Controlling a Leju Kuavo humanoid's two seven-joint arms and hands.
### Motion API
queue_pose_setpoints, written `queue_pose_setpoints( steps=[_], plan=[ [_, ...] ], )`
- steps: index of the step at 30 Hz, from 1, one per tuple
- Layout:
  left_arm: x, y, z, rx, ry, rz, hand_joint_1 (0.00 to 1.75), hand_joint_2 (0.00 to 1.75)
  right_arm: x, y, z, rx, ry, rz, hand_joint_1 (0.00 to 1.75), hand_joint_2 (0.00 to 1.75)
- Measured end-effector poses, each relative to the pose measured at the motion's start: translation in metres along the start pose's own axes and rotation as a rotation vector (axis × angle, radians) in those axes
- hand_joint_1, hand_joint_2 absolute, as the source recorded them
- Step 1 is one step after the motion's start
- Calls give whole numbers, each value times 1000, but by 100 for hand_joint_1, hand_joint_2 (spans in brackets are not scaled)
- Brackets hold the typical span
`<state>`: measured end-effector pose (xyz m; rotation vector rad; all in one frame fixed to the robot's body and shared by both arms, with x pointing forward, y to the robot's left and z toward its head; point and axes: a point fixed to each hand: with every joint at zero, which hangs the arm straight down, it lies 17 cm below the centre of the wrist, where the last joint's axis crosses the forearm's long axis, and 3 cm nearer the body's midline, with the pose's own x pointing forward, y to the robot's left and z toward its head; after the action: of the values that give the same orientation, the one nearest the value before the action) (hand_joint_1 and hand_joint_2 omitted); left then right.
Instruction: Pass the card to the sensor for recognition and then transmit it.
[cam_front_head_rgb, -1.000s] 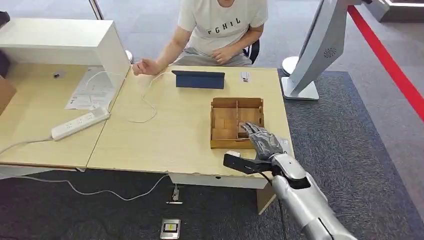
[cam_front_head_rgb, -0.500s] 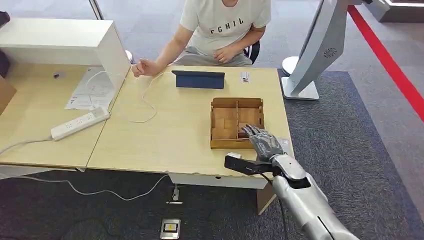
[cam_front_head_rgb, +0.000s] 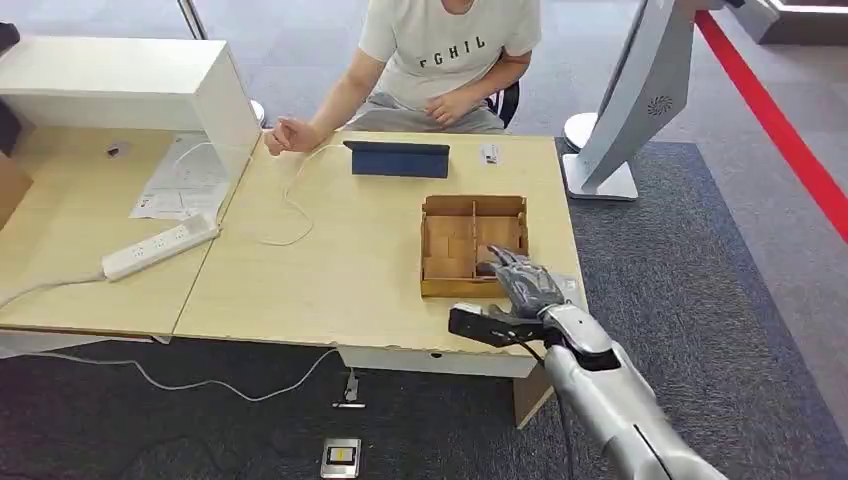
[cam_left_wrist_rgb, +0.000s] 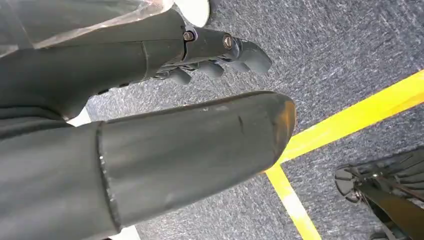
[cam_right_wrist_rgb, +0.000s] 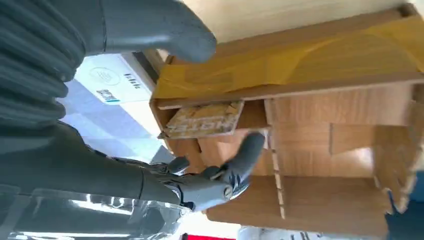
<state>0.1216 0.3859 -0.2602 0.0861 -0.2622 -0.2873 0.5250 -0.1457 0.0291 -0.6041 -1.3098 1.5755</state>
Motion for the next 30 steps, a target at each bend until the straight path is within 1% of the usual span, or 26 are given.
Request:
queue_pose_setpoints(
  steps=[20,21,22,23,27,30],
  plan=[
    [0,-2,0,-9,-1,-4,0,0,22,-10,-1,-27,-45,-1,175,175],
    [0,-2,0,-9,-1,-3,0,0,23,-10,-1,-27,-45,-4,0,175],
    [0,-2,0,-9,-1,-1,0,0,23,-10,0,-27,-45,-5,0,175],
    [0,-2,0,-9,-1,0,0,0,24,-9,0,-27,-46,-6,0,0],
    [0,-2,0,-8,2,6,0,0,29,-7,2,-30,-65,-47,0,0],
    [0,-1,0,-6,2,6,0,0,32,-8,3,-36,-75,-49,0,0]
  ],
)
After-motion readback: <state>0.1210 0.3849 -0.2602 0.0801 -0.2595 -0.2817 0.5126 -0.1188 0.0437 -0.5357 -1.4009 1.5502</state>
